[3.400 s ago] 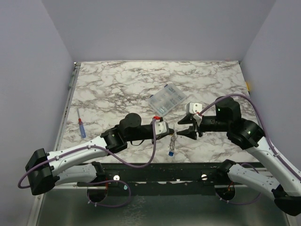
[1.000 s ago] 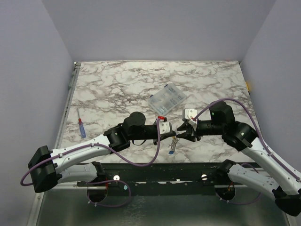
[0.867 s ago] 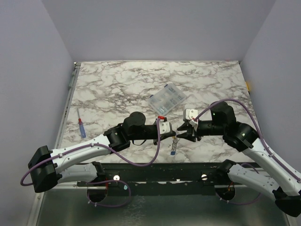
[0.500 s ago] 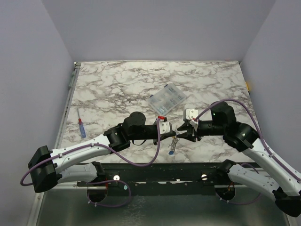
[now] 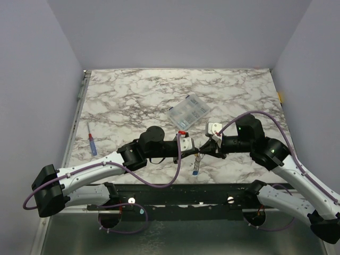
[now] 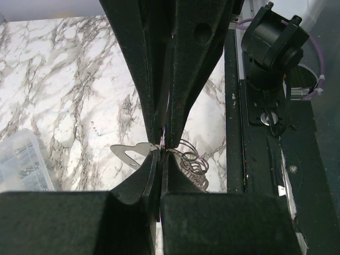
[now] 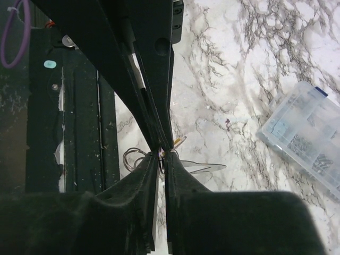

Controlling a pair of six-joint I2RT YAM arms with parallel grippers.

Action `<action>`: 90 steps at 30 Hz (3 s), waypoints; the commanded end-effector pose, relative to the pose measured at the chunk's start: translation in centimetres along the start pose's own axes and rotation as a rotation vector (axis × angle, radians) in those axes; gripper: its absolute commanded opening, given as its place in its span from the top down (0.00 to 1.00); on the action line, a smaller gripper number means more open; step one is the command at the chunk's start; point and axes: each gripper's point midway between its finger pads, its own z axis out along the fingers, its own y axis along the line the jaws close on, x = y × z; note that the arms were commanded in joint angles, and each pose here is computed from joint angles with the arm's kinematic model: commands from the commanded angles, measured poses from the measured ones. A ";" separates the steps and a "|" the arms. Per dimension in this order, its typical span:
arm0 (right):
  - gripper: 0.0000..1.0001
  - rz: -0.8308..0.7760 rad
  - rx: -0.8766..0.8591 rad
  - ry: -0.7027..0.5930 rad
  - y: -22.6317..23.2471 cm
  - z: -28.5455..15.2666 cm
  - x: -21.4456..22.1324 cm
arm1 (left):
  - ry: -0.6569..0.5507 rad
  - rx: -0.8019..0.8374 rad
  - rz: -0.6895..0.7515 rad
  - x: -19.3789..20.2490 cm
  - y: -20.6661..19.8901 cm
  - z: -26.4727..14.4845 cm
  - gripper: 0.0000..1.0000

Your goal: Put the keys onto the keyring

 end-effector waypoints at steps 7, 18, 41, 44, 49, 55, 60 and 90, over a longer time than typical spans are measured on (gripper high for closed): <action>0.99 -0.021 0.037 -0.022 -0.7 0.2 -0.3 | -0.061 -0.007 0.028 -2.7 0.3 0.0 1.00; 1.00 -0.078 0.177 -0.190 -2.2 -1.1 -3.5 | -0.095 -0.156 0.037 -4.3 2.6 -1.4 0.46; 1.00 -0.049 0.205 -0.863 0.6 -5.8 -10.7 | -0.296 -0.196 0.059 -9.9 2.0 -5.5 0.44; 0.99 -0.054 0.123 -0.797 1.6 -5.0 -10.7 | -0.299 -0.189 0.090 -10.1 1.9 -5.6 0.50; 0.99 -0.040 0.018 -0.723 2.7 -4.0 -10.7 | -0.293 -0.146 0.161 -10.1 1.1 -5.8 0.55; 0.99 -0.031 -0.013 -0.706 2.8 -3.7 -10.8 | -0.245 -0.131 0.184 -9.4 1.0 -5.4 0.62; 0.99 -0.024 -0.009 -0.685 2.5 -3.2 -10.5 | -0.226 -0.096 0.191 -8.7 0.3 -4.8 0.64; 0.99 -0.005 0.066 -0.629 0.9 -2.4 -9.6 | -0.124 -0.175 0.231 -7.6 0.7 -5.2 0.68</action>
